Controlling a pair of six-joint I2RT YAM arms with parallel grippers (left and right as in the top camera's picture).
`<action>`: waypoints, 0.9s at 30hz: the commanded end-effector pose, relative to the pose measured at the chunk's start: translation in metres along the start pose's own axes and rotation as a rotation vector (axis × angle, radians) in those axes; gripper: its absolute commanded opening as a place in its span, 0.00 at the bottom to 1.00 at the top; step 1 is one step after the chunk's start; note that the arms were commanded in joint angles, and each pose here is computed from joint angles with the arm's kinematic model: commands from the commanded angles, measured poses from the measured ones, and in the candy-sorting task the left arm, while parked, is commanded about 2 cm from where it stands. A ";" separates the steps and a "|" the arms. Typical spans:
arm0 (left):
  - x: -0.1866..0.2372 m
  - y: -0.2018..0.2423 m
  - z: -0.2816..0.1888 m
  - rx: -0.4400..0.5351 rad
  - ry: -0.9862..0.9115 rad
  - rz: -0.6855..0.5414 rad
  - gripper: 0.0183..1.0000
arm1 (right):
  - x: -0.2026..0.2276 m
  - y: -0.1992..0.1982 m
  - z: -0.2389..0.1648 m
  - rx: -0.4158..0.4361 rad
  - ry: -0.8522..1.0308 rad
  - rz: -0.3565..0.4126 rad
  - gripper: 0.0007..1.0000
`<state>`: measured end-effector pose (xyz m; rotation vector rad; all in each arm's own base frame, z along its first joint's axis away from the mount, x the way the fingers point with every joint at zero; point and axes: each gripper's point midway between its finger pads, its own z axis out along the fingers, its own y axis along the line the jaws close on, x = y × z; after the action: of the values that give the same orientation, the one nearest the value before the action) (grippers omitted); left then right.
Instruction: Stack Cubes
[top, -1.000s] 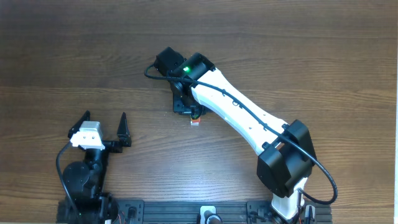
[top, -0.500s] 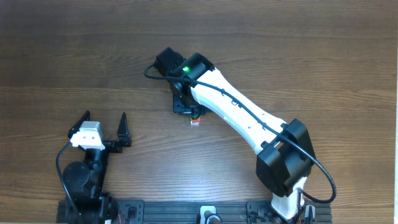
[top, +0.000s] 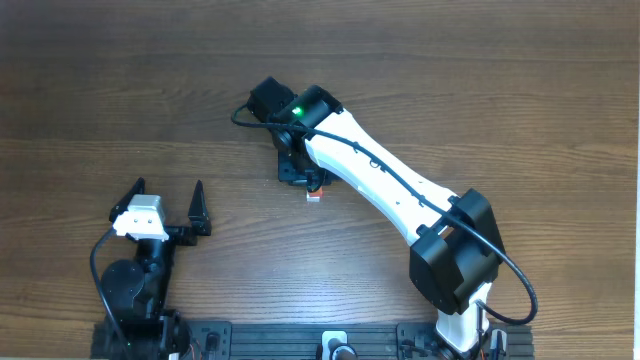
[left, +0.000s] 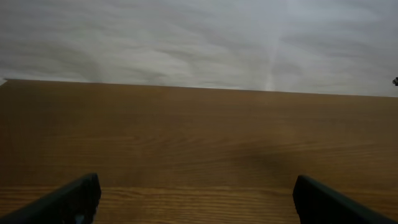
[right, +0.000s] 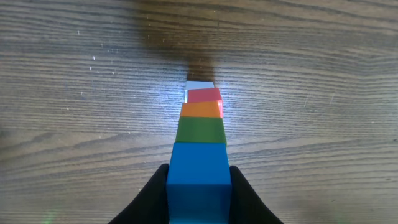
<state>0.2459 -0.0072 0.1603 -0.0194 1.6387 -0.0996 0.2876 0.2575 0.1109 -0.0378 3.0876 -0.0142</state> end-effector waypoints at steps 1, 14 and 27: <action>0.001 0.000 0.000 0.001 -0.003 0.004 1.00 | -0.006 0.001 0.001 0.001 -0.010 0.010 0.26; 0.001 0.000 0.000 0.001 -0.003 0.004 1.00 | -0.010 0.000 0.001 -0.004 -0.016 0.017 0.75; 0.001 0.000 0.000 0.001 -0.003 0.004 1.00 | -0.107 -0.051 -0.047 0.010 -0.280 0.016 0.99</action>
<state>0.2459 -0.0072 0.1603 -0.0194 1.6387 -0.0996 0.3570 0.2432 0.1452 -0.0285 2.9113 0.0854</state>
